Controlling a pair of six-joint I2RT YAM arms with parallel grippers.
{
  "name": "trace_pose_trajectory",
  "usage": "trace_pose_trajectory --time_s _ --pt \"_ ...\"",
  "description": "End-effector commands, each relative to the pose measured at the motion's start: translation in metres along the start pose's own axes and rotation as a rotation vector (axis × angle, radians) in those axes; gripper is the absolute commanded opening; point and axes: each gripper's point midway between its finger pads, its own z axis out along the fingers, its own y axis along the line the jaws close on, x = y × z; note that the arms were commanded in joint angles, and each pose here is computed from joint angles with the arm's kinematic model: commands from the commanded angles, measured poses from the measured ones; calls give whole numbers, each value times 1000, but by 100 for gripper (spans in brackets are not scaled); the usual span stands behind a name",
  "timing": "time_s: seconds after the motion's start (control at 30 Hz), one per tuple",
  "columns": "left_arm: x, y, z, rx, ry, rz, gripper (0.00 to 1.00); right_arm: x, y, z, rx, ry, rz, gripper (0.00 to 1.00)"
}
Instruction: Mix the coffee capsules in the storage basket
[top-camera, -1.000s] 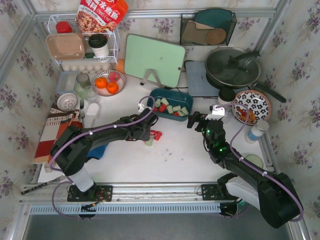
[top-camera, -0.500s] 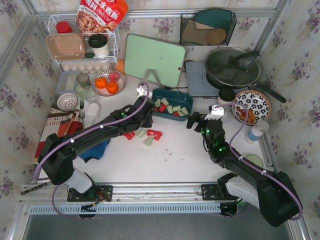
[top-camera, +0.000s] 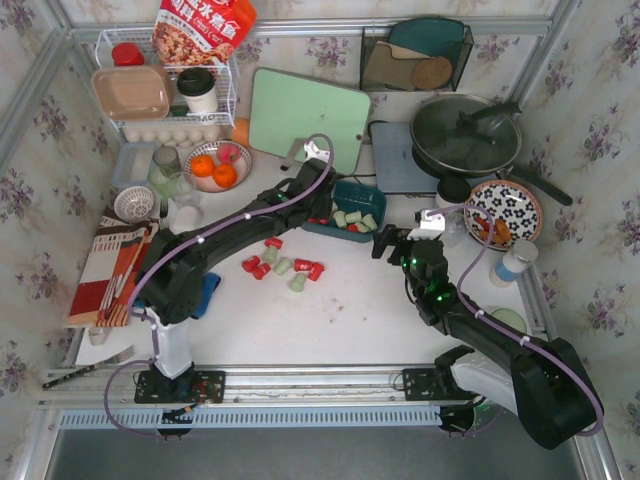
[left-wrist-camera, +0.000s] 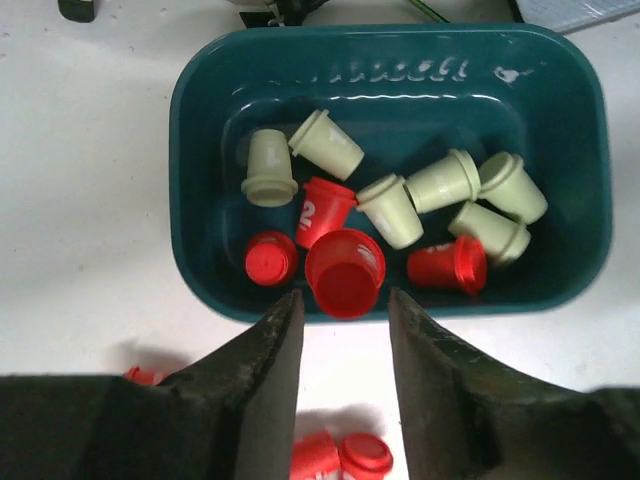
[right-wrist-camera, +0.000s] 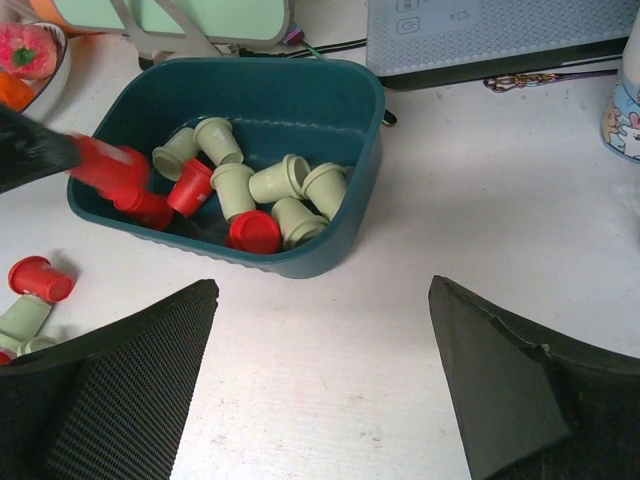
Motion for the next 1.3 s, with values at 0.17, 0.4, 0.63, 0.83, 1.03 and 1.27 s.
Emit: trace_pose_trajectory --time_s 0.17,0.4,0.63,0.83,1.03,1.27 --pt "-4 8 41 4 4 -117 54 -9 12 3 -47 -19 15 94" --pt "-16 14 8 17 -48 -132 59 -9 14 4 -54 -12 13 93" --pt "-19 36 -67 11 -77 -119 60 -5 14 6 -55 3 4 92" --pt "6 68 -142 -18 -52 -86 61 -3 11 7 -38 10 -6 91" --pt "47 98 -203 -58 37 -43 61 -1 7 9 -20 14 -25 90" --pt "75 140 -272 -113 -35 -2 68 7 29 13 -112 19 -115 89"
